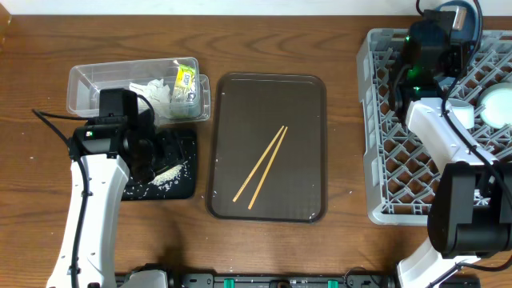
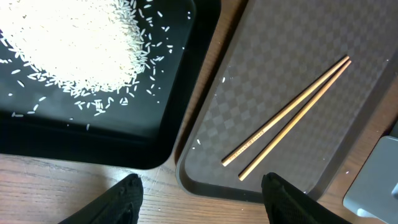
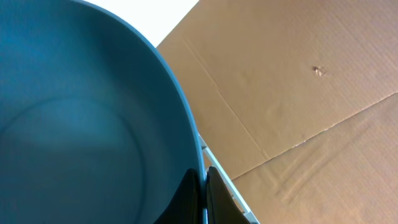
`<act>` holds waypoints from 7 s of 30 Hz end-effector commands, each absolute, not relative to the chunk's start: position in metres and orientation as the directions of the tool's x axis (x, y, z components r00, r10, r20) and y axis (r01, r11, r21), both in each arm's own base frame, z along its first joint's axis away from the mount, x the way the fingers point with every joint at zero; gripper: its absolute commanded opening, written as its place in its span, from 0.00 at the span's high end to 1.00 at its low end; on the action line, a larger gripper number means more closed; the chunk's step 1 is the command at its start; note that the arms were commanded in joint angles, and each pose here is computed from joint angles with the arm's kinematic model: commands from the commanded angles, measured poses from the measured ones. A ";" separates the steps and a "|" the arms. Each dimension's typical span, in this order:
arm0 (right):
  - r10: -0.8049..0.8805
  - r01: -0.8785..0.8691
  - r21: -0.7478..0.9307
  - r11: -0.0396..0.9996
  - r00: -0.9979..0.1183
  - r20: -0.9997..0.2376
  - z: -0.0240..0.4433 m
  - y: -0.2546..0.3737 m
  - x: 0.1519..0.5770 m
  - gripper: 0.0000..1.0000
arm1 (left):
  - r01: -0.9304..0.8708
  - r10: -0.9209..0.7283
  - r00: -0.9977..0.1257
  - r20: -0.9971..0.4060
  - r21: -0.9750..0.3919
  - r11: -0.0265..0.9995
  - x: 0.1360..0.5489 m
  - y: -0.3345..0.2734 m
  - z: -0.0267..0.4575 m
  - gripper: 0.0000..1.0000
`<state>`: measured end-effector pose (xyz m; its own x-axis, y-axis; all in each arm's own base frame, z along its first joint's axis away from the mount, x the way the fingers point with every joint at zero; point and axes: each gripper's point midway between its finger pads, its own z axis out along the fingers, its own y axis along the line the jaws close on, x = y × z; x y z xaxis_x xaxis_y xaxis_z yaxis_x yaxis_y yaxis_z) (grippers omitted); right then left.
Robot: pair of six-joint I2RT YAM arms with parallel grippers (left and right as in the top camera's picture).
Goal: Sort waste into correct bins and load items into the dishwasher rack
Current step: 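Lift the blue plate with the right gripper and carry it to the rack, then lower the blue plate upright into the rack and open the right gripper, then reach the right gripper down to the wooden chopsticks on the brown tray, then pinch one chopstick with the right gripper and lift it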
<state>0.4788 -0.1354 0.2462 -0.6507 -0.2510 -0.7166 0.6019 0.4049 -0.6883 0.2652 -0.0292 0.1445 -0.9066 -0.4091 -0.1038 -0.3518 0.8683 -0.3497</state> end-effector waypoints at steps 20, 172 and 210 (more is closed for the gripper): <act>-0.546 0.176 -0.962 0.207 -0.795 -0.263 0.256 -0.122 0.505 0.99 | -0.352 -0.410 -0.905 -0.114 -0.339 0.872 0.265 -0.026 0.146 0.35; -0.120 -0.120 -0.037 0.992 -0.993 0.002 -0.020 0.264 0.267 0.56 | -0.351 -0.409 -0.905 -0.118 -0.340 0.873 0.266 -0.026 0.146 0.35; -0.093 -0.094 -0.004 0.996 -0.975 -0.201 0.100 0.160 0.332 0.99 | -0.351 -0.409 -0.905 -0.117 -0.340 0.873 0.266 -0.026 0.146 0.35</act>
<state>0.3230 0.1717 0.0634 -0.9915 -0.0843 -0.0991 -0.0841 0.9964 -0.0063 0.2654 -0.0292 0.1444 -0.9065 -0.4091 -0.1045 -0.3515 0.8683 -0.3499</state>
